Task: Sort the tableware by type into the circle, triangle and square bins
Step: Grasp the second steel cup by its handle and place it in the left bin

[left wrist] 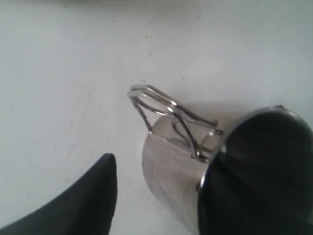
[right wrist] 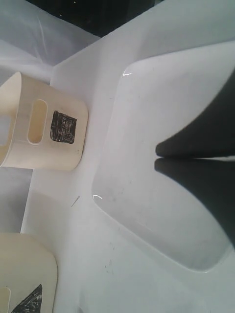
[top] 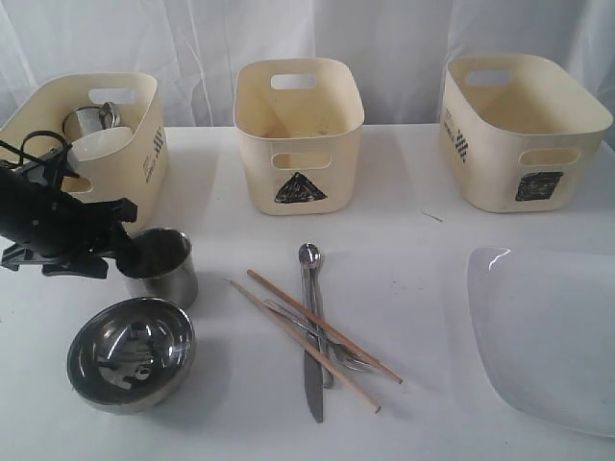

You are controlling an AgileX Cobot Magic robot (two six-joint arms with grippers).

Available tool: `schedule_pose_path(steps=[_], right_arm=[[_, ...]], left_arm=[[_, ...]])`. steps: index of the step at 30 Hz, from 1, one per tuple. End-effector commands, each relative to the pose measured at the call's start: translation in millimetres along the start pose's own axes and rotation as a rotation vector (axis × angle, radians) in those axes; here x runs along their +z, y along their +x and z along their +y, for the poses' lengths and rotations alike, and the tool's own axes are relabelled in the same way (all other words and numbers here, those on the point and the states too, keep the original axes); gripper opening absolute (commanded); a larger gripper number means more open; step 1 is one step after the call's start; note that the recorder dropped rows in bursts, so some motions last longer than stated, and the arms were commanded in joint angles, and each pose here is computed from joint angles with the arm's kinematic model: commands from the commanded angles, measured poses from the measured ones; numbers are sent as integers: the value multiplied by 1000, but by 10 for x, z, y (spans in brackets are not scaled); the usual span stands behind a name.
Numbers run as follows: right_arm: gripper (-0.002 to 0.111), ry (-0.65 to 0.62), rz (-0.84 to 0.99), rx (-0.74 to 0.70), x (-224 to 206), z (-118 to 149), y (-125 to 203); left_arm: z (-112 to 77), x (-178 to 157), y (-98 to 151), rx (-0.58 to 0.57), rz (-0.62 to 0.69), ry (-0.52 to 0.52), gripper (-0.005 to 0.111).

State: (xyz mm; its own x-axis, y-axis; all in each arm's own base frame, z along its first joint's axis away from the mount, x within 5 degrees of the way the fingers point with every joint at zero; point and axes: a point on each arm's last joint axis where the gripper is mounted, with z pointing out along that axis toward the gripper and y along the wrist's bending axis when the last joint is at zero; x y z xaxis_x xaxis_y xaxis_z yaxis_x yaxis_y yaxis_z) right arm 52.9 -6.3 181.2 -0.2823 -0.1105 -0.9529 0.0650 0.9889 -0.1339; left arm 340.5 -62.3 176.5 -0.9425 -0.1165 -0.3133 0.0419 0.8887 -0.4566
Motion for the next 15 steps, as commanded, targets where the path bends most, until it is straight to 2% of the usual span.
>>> schedule_pose_path(steps=[1, 4, 7, 10, 15], right_arm=[[0, 2, -12, -7, 0, -2, -4], [0, 2, -12, -7, 0, -2, -4], [0, 2, -12, -7, 0, -2, -4], [0, 2, -12, -7, 0, -2, -4], [0, 2, -12, -7, 0, -2, -4]], left_arm=[[7, 38, 17, -15, 2, 6, 28], [1, 38, 29, 0, 14, 12, 0], [-16, 22, 44, 31, 30, 24, 0], [-108, -134, 56, 80, 26, 55, 0], [-450, -732, 5, 312, -49, 119, 0]])
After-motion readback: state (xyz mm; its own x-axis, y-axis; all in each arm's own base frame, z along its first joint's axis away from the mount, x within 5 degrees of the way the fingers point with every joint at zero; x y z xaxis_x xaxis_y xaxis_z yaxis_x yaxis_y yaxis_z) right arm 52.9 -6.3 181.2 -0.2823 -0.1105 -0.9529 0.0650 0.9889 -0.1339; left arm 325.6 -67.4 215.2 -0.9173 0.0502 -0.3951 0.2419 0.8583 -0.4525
